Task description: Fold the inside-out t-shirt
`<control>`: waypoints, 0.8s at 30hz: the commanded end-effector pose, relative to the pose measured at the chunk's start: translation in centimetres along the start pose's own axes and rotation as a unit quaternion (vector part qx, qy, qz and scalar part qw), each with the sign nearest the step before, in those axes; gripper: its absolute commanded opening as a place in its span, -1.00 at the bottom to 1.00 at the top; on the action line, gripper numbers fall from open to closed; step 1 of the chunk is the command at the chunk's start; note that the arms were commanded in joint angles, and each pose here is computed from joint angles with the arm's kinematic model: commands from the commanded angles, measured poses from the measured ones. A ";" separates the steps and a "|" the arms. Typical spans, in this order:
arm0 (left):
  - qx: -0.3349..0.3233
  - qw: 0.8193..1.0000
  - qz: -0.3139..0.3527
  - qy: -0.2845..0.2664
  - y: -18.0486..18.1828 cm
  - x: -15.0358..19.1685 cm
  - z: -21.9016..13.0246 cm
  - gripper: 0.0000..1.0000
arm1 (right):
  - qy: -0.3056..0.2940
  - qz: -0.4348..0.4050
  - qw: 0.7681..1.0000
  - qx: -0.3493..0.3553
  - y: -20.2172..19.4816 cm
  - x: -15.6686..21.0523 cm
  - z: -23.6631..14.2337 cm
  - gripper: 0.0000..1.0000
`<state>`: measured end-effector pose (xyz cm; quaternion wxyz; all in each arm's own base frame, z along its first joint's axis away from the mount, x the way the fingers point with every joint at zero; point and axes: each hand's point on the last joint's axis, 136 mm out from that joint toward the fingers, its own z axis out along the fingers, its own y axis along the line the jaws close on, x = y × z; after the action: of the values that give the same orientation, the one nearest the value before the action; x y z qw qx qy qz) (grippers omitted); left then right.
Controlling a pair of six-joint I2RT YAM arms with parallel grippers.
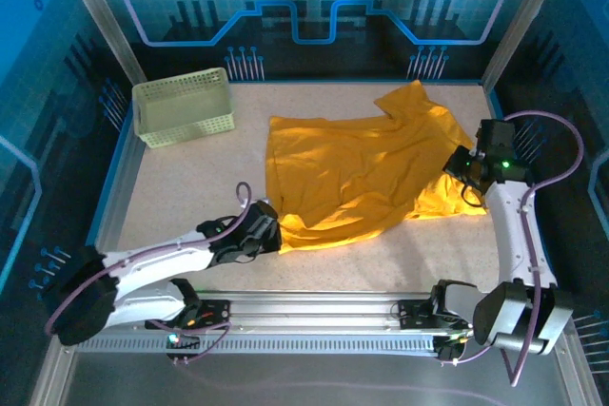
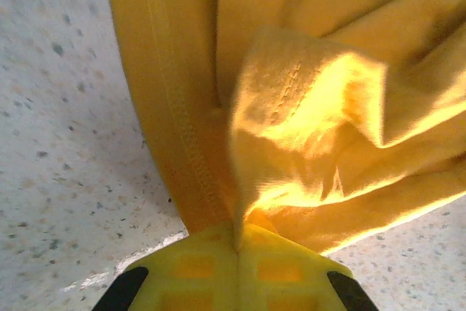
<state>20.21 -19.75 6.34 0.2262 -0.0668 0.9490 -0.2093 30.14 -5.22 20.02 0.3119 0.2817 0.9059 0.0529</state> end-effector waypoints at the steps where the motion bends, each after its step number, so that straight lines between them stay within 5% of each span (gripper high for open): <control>1: 0.002 0.997 0.044 -0.067 -0.9 -3.2 -3.5 -0.95 | -0.041 -0.002 0.999 0.001 -0.1 -1.6 -3.4 -1.00; 19: 0.083 0.945 0.068 -0.310 -0.5 -9.5 -17.8 -1.00 | -0.257 0.046 0.965 0.021 -4.1 -0.6 -20.8 -1.00; 24: 0.081 0.939 0.043 -0.332 0.7 -9.6 -18.3 -1.00 | -0.285 0.044 0.958 0.008 -4.1 -0.1 -23.1 -1.00</control>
<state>19.97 -11.58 25.18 0.5296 -0.0549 0.8022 -0.2700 15.65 -6.31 37.03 0.5485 0.3120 0.7757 -0.0063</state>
